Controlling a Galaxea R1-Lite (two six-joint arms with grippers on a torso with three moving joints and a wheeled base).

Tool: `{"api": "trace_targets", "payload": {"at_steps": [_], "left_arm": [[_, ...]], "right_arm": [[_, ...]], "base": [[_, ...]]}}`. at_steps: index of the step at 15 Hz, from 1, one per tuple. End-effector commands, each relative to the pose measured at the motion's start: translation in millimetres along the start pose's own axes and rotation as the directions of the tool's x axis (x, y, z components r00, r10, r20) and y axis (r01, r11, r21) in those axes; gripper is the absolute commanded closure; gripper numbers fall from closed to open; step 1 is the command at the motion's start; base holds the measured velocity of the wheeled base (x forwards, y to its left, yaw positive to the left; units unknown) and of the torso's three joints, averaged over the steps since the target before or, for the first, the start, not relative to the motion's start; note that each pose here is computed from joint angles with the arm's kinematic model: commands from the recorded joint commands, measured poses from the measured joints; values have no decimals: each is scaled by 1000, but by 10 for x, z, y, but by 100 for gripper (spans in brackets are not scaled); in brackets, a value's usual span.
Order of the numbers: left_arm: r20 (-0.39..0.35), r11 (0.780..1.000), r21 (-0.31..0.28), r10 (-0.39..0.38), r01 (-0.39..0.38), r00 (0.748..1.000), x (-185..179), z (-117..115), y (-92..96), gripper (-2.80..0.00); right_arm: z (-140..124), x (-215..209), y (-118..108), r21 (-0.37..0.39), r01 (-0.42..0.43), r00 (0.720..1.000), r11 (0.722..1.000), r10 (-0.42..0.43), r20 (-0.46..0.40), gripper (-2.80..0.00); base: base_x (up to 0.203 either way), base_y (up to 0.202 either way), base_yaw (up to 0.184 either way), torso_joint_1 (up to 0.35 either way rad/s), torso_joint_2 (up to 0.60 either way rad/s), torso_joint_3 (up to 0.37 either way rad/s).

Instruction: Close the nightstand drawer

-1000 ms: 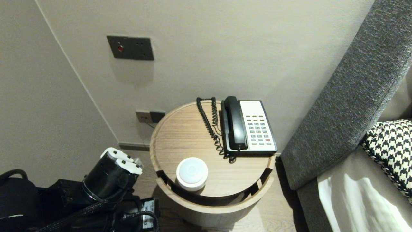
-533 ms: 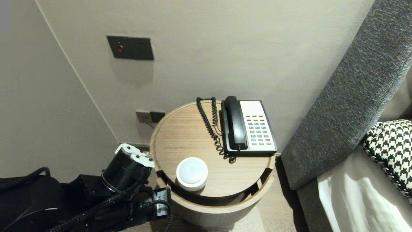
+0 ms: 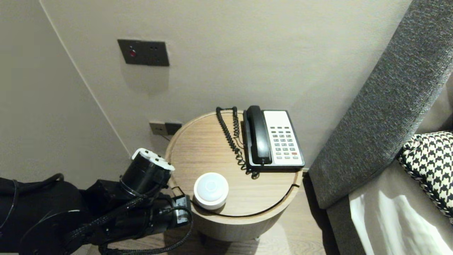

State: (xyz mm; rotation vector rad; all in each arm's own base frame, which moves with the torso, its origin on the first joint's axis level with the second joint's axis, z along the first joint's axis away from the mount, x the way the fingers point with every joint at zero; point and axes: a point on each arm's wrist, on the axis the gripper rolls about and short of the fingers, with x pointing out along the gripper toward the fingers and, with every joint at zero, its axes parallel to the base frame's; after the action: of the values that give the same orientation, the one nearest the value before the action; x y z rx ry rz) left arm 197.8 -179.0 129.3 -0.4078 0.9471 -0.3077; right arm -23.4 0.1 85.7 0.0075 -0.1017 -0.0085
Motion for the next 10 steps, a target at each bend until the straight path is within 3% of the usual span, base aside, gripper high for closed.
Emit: {"api": "trace_targets", "payload": {"at_steps": [1,3,7,10], "left_arm": [[28,1000,-16,-13,13,1000,-7,72,-24,0],[50,1000,-28,-14,15,999,-27,135,-18,0],[36,1000,-17,0,0,999,-124,49,71,0],[8,1000,0,29,-29,1000,-301,-172,297,0]], "right_arm": [[-113,21,-1,0,1,999,1000,-1,-39,0],[-113,21,-1,0,1,999,1000,-1,-39,0],[-113,21,-1,0,1,999,1000,-1,-39,0],[-113,21,-1,0,1,999,1000,-1,-39,0]], "base": [[0,0,0,0,0,0],[0,0,0,0,0,0],[0,0,0,0,0,0],[0,0,0,0,0,0]]}}
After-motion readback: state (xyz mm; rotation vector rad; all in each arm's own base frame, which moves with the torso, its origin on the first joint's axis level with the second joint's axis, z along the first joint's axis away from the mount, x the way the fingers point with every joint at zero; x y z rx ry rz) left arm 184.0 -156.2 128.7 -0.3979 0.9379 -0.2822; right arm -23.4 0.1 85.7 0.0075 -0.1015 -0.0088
